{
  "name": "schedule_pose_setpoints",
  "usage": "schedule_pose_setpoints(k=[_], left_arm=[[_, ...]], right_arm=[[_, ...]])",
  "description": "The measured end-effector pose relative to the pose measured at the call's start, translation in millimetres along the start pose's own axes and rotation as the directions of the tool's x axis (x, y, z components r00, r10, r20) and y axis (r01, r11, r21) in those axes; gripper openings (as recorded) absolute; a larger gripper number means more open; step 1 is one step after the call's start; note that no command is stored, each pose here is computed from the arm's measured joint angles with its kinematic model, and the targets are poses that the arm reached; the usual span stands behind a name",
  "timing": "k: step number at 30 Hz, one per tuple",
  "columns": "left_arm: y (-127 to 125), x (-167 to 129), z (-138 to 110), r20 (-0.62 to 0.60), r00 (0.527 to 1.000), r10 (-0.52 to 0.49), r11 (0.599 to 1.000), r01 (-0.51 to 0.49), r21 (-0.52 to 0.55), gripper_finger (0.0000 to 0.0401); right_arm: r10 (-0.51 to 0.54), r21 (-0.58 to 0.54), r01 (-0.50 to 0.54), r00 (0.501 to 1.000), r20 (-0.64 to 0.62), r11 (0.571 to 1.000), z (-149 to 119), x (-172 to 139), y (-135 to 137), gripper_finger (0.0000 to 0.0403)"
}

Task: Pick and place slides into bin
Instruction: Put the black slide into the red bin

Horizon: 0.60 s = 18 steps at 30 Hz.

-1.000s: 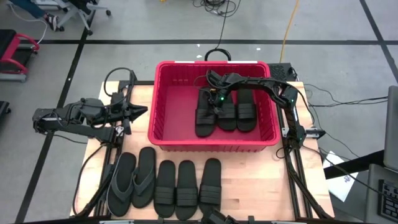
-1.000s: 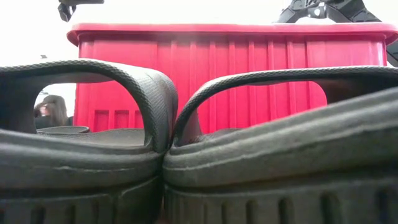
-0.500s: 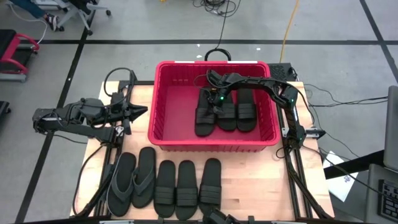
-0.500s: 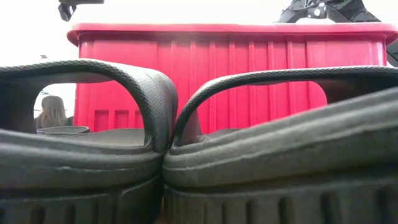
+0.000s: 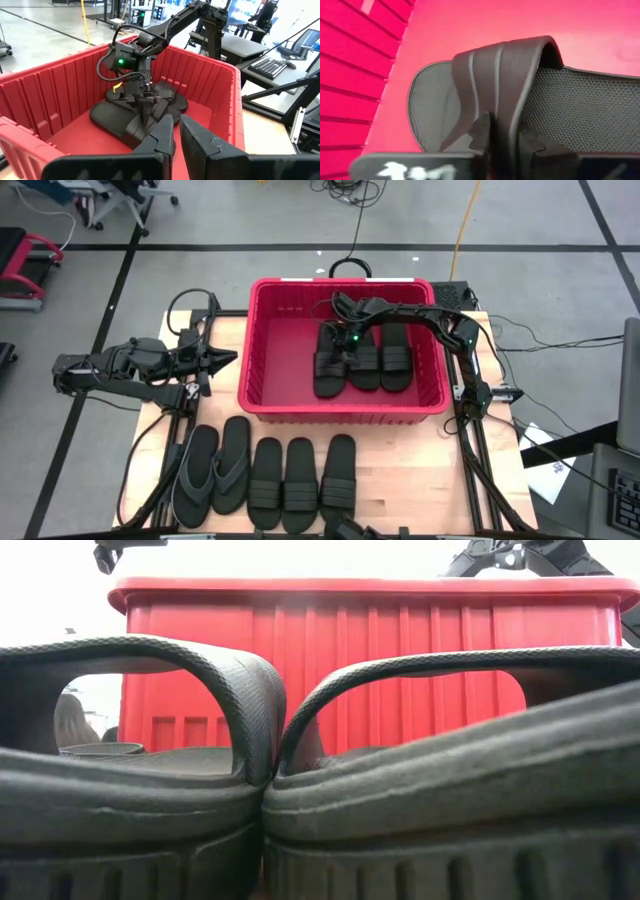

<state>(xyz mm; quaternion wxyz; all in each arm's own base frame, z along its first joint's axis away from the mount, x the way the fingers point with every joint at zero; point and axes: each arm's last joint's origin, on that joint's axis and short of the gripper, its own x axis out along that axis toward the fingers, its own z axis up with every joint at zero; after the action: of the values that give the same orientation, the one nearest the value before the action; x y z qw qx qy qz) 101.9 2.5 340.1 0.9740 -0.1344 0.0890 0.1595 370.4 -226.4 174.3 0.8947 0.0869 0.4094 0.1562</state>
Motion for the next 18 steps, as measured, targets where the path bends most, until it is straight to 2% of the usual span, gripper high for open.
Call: schedule_pose_setpoints(k=[10,18], left_arm=[[0,0,0,0.0,1.0,0.0,1.0,0.0,-0.001,0.0033],[0,0,0,-0.001,1.0,0.0,1.0,0.0,0.005,0.0033]], right_arm=[[-0.187,-0.07,0.186,0.982,-0.018,0.98,17,-15,11,0.0136],[-0.264,-0.148,0.276,0.96,0.096,0.95,41,-49,29,0.0146]])
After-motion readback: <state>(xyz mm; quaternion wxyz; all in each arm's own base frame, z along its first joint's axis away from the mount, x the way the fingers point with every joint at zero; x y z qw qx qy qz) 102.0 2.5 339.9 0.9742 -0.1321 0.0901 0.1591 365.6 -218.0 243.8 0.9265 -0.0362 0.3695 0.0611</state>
